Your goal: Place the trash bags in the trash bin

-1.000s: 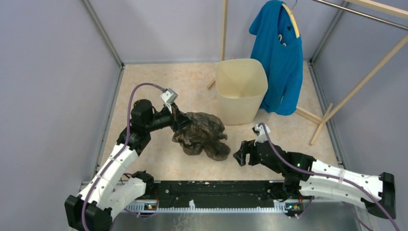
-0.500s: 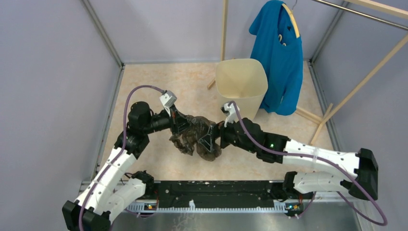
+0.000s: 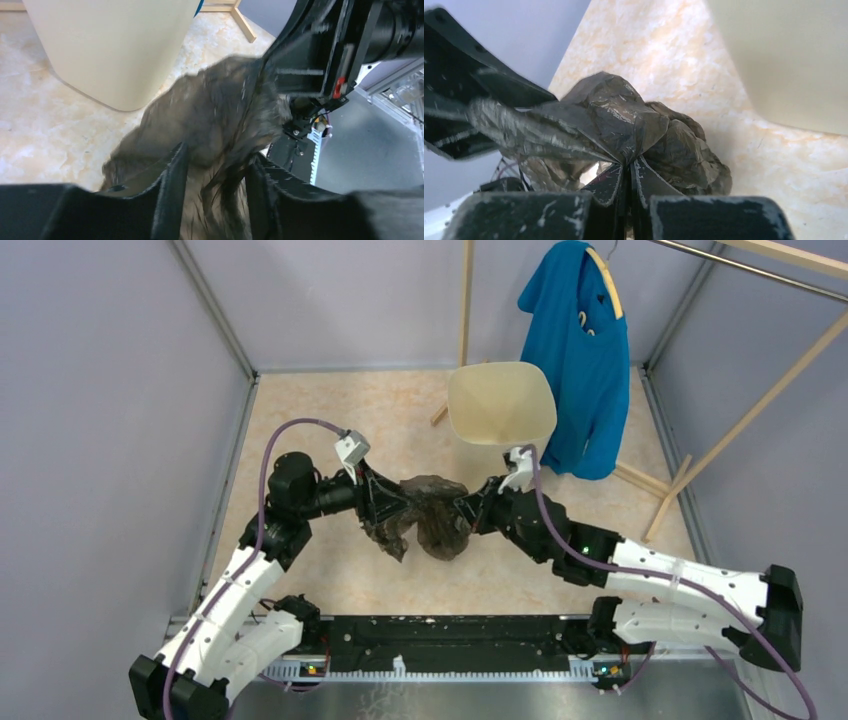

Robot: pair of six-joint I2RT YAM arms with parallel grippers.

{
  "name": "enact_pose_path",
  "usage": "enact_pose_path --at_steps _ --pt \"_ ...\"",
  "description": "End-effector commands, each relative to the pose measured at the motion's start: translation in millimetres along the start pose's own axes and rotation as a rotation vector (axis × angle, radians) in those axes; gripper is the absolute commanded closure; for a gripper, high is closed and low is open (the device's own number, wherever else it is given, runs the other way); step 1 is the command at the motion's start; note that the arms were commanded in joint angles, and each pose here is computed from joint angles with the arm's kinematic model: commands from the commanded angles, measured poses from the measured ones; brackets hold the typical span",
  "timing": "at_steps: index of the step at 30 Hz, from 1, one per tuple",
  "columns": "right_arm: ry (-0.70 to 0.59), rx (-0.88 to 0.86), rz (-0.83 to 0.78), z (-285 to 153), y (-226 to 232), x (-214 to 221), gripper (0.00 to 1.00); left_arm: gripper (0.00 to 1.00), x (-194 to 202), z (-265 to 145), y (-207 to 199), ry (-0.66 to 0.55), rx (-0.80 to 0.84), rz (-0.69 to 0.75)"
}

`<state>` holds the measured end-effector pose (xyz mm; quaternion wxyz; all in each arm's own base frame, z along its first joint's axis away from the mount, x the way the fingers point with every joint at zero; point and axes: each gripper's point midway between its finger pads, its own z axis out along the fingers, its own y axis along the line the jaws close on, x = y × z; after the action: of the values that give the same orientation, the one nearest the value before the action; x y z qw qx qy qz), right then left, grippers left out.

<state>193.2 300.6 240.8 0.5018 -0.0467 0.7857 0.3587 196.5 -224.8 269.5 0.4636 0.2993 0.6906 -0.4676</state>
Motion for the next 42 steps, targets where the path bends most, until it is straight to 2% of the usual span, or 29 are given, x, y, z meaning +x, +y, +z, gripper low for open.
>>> enact_pose_path --at_steps 1,3,4,10,17,24,27,29,31,32,33,34,37,39,42 --pt "-0.039 0.022 0.068 -12 -15 -29 1.0 0.4 -8 1 -8 -0.033 0.046 0.061" --pt "-0.006 -0.022 0.088 -18 -16 -28 1.0 0.29 -8 1 -8 -0.03 0.05 0.061" --pt "0.014 -0.055 0.098 -20 -14 -26 1.0 0.27 -7 1 -8 -0.028 0.052 0.06" --pt "0.125 -0.277 0.179 -32 22 -16 1.0 0.27 -4 4 -7 -0.014 0.063 0.041" --pt "0.159 -0.307 0.179 -37 30 -15 1.0 0.35 -3 5 -5 -0.011 0.057 0.033" --pt "0.253 -0.226 0.072 -37 13 4 1.0 0.58 -8 1 -5 -0.033 0.03 0.064" --pt "0.29 -0.152 0.028 -38 -2 11 1.0 0.76 -10 -2 -6 -0.044 0.019 0.07" --pt "0.302 -0.149 0.019 -39 -4 13 1.0 0.85 -11 -4 -8 -0.047 0.015 0.061" --pt "0.304 -0.163 0.015 -38 -1 13 1.0 0.98 -13 -8 -11 -0.049 0.003 0.039" --pt "0.296 -0.175 0.014 -37 2 11 0.99 1.0 -15 -11 -13 -0.048 -0.012 0.025" --pt "0.293 -0.181 0.01 -35 5 9 0.91 1.0 -20 -15 -13 -0.055 -0.041 0.02" --pt "0.287 -0.188 0.004 -32 8 5 0.78 1.0 -26 -20 -11 -0.069 -0.09 0.017" --pt "0.287 -0.198 -0.024 -20 20 -6 0.46 1.0 -66 -57 10 -0.18 -0.395 0.03" --pt "0.284 -0.202 -0.027 -13 27 -12 0.35 1.0 -97 -89 17 -0.27 -0.575 0.043" --pt "0.285 -0.215 -0.012 -10 34 -15 0.27 1.0 -134 -119 2 -0.378 -0.65 0.077"
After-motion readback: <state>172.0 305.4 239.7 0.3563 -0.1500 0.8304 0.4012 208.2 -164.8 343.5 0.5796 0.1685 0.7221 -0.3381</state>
